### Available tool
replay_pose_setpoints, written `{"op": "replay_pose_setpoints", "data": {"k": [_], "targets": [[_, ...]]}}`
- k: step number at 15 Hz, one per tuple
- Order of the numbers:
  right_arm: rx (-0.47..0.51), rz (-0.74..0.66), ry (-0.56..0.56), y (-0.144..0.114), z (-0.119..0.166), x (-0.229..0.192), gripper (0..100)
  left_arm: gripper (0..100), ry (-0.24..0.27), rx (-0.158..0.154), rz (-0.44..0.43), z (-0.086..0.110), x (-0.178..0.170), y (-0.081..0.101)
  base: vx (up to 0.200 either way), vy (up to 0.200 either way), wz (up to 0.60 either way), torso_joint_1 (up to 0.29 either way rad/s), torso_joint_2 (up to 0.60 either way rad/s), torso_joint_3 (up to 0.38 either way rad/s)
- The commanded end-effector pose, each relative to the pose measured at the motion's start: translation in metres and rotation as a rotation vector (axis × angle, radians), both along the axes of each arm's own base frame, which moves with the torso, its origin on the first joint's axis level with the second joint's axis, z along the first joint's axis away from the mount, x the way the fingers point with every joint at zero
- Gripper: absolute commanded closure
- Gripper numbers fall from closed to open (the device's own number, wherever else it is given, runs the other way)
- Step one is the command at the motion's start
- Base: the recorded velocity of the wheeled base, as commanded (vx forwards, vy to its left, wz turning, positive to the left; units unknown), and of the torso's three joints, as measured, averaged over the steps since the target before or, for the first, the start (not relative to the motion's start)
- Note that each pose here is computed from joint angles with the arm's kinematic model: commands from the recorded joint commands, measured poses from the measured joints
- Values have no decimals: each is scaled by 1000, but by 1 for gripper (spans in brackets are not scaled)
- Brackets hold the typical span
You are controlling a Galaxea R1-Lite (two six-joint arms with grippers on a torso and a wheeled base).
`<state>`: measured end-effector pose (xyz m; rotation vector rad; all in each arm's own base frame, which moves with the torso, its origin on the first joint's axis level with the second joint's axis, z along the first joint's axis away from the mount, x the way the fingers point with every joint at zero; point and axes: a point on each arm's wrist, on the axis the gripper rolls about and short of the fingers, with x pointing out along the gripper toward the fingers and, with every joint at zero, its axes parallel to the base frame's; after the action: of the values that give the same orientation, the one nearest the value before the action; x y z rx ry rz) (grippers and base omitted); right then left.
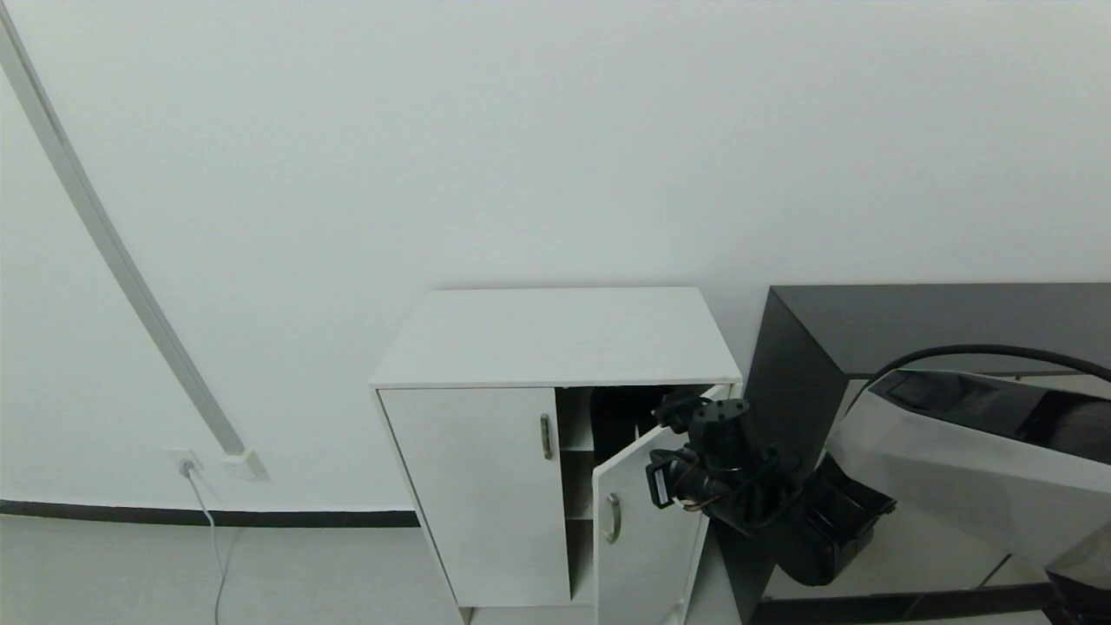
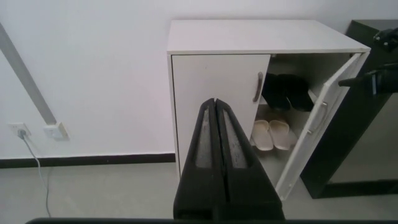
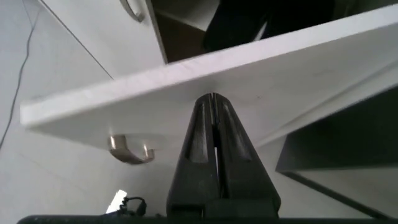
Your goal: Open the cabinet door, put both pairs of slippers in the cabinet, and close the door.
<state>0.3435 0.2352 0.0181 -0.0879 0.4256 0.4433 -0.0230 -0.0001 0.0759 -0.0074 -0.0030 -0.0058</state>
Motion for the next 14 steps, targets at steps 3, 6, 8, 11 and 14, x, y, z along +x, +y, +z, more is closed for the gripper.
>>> {"op": "replay_pose_setpoints", "data": {"k": [3, 6, 8, 11, 14], "targets": [[9, -17, -14, 5, -8, 20, 100, 100, 1, 0, 1, 0, 0, 0, 0, 0, 0, 0, 0, 0], [15, -25, -23, 8, -8, 30, 100, 100, 1, 0, 0, 0, 0, 0, 0, 0, 0, 0, 0, 0], [21, -29, -32, 11, -8, 38, 100, 100, 1, 0, 0, 0, 0, 0, 0, 0, 0, 0, 0, 0], [16, -33, -26, 14, -9, 46, 100, 100, 1, 0, 1, 0, 0, 0, 0, 0, 0, 0, 0, 0], [17, -44, -31, 16, -9, 55, 100, 100, 1, 0, 1, 0, 0, 0, 0, 0, 0, 0, 0, 0]]}}
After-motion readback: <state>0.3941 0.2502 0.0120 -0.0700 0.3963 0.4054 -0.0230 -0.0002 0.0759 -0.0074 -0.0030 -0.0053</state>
